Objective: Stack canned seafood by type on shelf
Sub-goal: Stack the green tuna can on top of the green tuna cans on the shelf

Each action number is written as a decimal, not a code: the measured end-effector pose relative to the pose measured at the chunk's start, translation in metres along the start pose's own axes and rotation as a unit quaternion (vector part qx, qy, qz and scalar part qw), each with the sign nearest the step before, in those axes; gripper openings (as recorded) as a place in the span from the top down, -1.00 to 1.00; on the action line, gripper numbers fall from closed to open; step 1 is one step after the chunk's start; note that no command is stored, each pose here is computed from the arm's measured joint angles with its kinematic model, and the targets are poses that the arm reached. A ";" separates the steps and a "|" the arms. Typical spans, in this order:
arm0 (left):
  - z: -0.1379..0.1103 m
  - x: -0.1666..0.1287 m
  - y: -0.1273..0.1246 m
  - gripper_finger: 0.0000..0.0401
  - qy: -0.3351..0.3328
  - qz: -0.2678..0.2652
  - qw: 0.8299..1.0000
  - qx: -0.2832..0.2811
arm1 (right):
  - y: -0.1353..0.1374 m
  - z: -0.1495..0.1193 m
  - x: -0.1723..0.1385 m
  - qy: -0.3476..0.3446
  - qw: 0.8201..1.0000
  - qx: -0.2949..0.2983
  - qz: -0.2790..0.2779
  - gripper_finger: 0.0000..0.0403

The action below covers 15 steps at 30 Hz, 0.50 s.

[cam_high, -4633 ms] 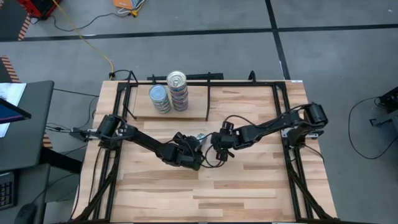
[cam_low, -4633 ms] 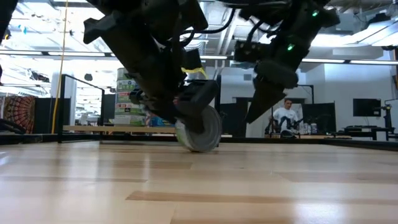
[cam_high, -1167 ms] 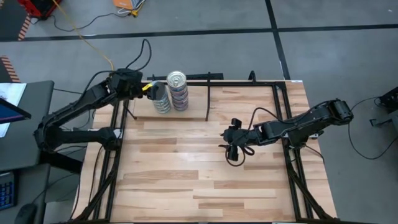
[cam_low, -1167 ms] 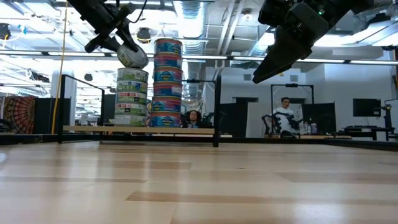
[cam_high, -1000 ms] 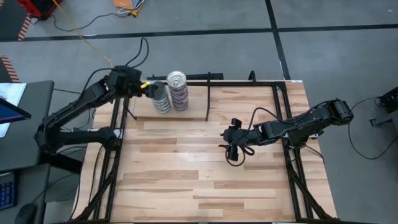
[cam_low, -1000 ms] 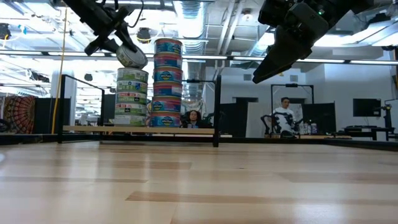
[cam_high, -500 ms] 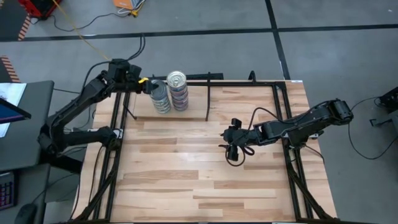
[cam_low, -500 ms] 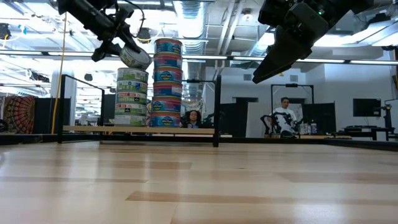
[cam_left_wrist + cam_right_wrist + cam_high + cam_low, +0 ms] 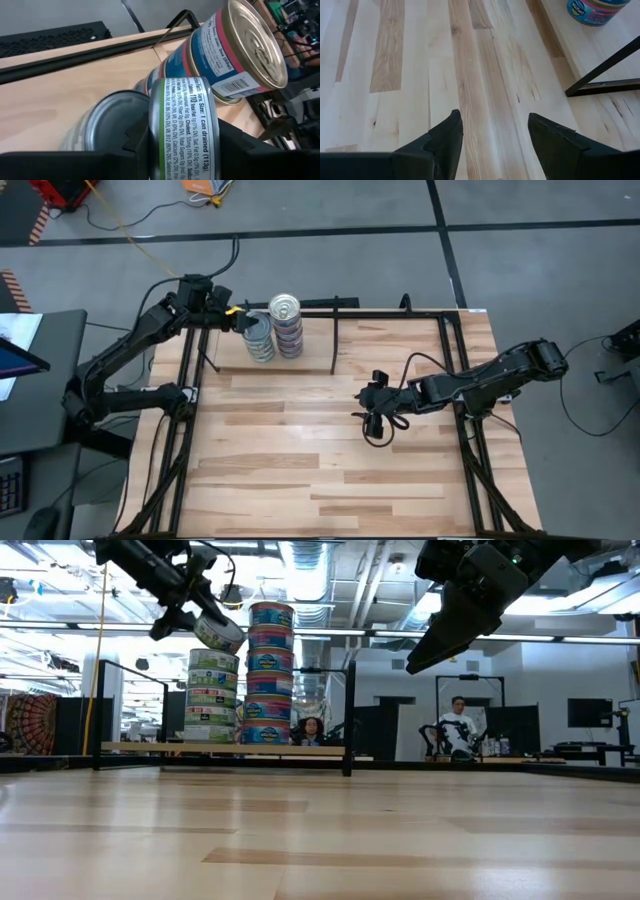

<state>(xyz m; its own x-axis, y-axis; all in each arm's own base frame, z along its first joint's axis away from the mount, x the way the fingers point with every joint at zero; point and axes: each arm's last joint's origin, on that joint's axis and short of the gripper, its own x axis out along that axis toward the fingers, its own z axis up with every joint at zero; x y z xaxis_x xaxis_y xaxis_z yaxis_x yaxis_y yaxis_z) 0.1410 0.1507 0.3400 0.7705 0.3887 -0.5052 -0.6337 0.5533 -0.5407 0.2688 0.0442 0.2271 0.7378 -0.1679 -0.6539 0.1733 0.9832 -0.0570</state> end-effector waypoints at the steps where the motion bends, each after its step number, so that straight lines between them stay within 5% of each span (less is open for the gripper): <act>1: 0.000 0.000 0.000 0.25 -0.001 0.003 1.000 0.001 | 0.000 0.000 0.000 0.000 1.000 0.000 0.000 -0.25; 15: 0.003 -0.003 -0.001 -0.20 -0.015 0.030 0.999 0.034 | 0.000 0.000 0.000 0.000 1.000 0.001 0.000 -0.25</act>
<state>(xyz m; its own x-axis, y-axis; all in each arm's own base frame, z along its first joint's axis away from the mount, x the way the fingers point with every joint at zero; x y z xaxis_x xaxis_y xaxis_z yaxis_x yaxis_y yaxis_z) 0.1392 0.1514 0.3444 0.7343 0.4441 -0.5134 -0.6727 0.5770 -0.4632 0.2688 0.0442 0.2271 0.7378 -0.1679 -0.6539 0.1740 0.9831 -0.0561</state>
